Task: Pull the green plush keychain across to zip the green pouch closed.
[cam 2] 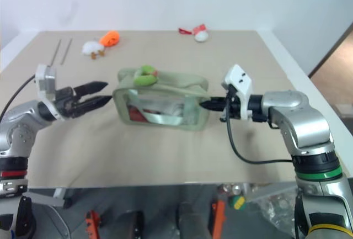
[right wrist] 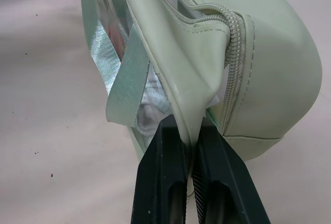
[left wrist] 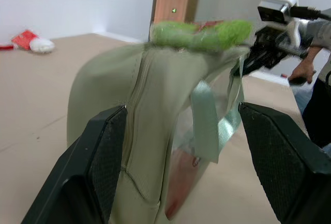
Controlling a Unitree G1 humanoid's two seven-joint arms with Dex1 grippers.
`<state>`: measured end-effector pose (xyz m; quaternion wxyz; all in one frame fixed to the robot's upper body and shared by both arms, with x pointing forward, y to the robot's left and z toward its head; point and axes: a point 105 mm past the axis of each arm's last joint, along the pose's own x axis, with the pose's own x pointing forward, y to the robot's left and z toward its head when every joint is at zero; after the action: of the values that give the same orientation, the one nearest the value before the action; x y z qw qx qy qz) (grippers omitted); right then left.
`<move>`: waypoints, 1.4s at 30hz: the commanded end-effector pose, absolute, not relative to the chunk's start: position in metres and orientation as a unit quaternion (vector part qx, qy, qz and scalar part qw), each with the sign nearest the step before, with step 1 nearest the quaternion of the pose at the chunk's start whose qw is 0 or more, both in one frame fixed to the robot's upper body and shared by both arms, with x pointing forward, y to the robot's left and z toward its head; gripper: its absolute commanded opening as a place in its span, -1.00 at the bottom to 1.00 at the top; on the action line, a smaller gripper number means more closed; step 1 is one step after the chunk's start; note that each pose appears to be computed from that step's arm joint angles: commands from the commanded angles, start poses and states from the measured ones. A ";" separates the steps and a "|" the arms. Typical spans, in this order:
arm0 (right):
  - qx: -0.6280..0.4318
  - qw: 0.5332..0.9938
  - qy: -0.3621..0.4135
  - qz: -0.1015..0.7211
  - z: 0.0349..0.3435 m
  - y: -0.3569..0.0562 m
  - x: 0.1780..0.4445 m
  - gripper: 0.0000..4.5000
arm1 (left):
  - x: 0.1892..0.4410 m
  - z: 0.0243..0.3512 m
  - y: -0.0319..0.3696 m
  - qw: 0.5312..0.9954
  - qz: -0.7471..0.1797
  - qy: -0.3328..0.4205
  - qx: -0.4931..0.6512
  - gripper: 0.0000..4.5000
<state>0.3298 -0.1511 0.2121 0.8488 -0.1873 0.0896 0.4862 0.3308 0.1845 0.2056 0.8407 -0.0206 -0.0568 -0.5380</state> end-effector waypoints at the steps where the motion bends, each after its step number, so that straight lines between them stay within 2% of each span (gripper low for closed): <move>1: -0.199 0.846 0.070 0.489 0.224 -0.149 0.325 -1.00 | 0.333 0.191 0.179 0.832 -0.552 -0.036 0.033 0.58; 3: -0.200 0.848 0.070 0.486 0.225 -0.151 0.325 -1.00 | 0.337 0.190 0.178 0.833 -0.550 -0.043 0.032 0.58; 4: -0.200 0.849 0.070 0.484 0.225 -0.151 0.324 -1.00 | 0.339 0.191 0.176 0.833 -0.550 -0.051 0.028 0.35; 9: -0.199 0.851 0.072 0.480 0.224 -0.154 0.322 -1.00 | 0.342 0.200 0.168 0.828 -0.555 -0.081 0.011 -0.33; 10: -0.199 0.851 0.073 0.480 0.224 -0.154 0.322 -1.00 | 0.343 0.203 0.167 0.827 -0.555 -0.089 0.007 -0.55; 13: -0.199 0.852 0.073 0.479 0.224 -0.154 0.322 -1.00 | 0.344 0.209 0.165 0.826 -0.554 -0.106 -0.003 -0.99; 22: -0.192 0.852 0.075 0.481 0.222 -0.153 0.323 -1.00 | 0.334 0.212 0.161 0.820 -0.562 -0.112 -0.015 -0.99; 28: -0.190 0.851 0.088 0.481 0.219 -0.158 0.323 -0.13 | 0.326 0.207 0.158 0.823 -0.559 -0.103 -0.005 -1.00; 32: -0.202 0.863 0.088 0.455 0.226 -0.179 0.323 0.47 | 0.325 0.206 0.158 0.824 -0.557 -0.103 -0.004 -1.00; 36: -0.223 0.877 0.055 0.422 0.250 -0.200 0.325 0.47 | 0.325 0.204 0.158 0.825 -0.556 -0.102 0.001 -1.00; 38: -0.221 0.882 0.004 0.416 0.278 -0.200 0.324 0.47 | 0.324 0.204 0.158 0.824 -0.557 -0.102 0.002 -1.00; 40: -0.206 0.882 -0.054 0.421 0.306 -0.189 0.323 0.47 | 0.324 0.203 0.157 0.823 -0.559 -0.101 0.004 -1.00; 42: -0.218 0.864 -0.076 0.447 0.312 -0.164 0.318 0.47 | 0.324 0.203 0.155 0.821 -0.561 -0.103 0.002 -1.00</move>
<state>0.3279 -0.1812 0.3001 0.8809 -0.2023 -0.0448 0.4256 0.3286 0.1587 0.1914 0.8297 -0.0138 -0.0784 -0.5526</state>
